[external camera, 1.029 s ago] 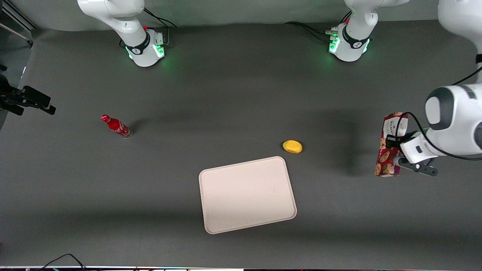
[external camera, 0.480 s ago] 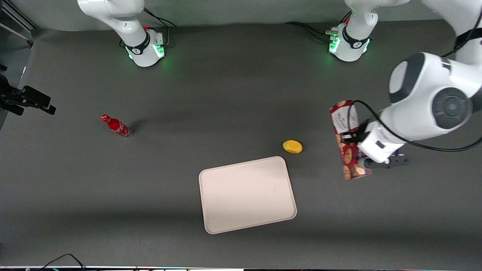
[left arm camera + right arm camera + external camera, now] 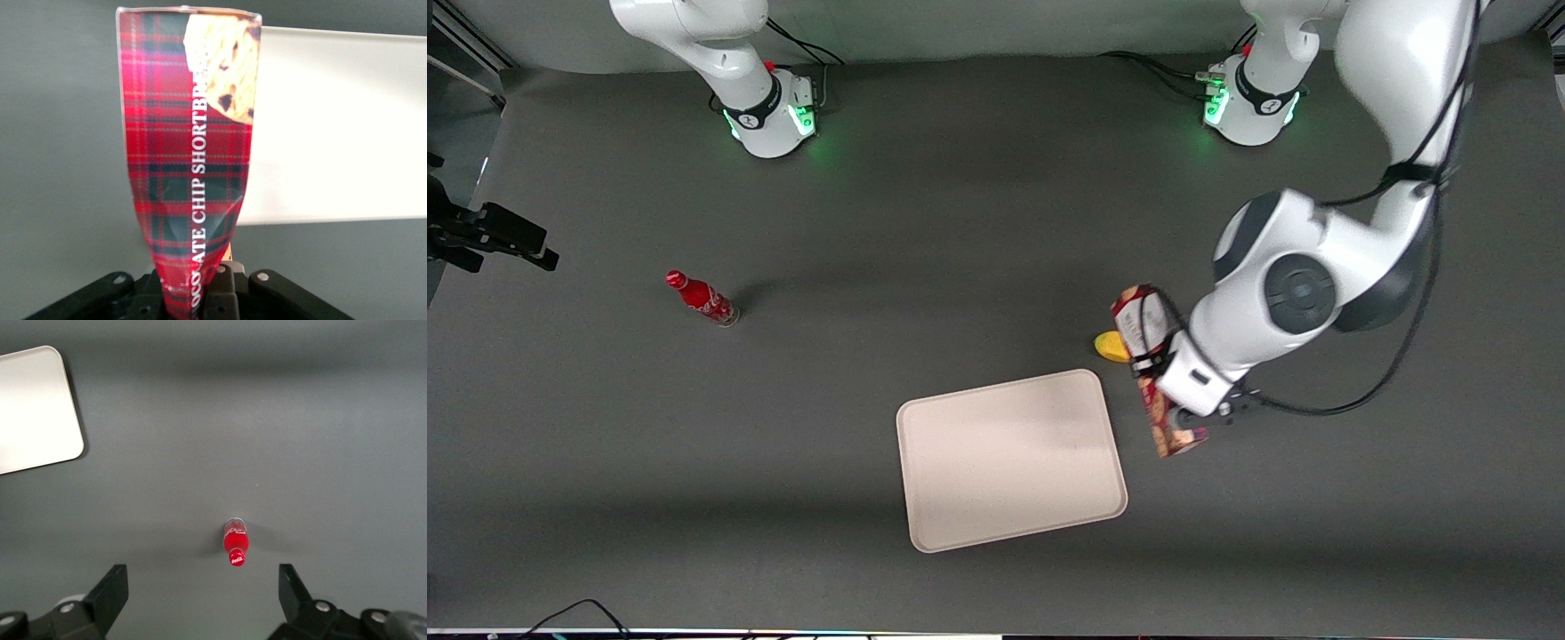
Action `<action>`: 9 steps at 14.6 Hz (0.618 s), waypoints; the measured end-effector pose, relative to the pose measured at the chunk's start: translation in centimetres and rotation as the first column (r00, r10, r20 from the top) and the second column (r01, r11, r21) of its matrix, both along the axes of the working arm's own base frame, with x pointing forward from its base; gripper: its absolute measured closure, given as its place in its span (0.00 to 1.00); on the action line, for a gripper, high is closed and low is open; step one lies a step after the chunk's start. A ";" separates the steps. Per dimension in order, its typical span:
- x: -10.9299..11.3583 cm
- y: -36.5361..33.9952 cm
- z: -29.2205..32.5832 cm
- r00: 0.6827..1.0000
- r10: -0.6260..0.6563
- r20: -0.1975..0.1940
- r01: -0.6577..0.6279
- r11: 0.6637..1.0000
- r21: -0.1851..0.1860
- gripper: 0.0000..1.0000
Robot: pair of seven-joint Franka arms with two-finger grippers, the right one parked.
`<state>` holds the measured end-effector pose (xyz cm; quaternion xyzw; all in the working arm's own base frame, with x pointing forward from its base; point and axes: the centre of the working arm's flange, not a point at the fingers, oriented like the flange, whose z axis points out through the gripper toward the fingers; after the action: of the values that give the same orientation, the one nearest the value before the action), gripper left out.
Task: Place red cookie box on tray
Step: 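Carry the held box past the yellow object over the white tray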
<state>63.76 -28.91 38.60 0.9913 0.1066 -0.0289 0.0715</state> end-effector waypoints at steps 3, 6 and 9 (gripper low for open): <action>1.0 -2.0 -7.1 1.000 -0.013 0.019 0.014 1.000 -0.015 0.87; 1.6 -2.4 -11.4 0.999 -0.029 0.036 0.029 1.000 -0.002 0.87; 1.7 -3.0 -13.1 0.999 -0.021 0.043 0.022 1.000 -0.013 0.87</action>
<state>65.50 -31.92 25.55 0.9923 0.0942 -0.0092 0.0803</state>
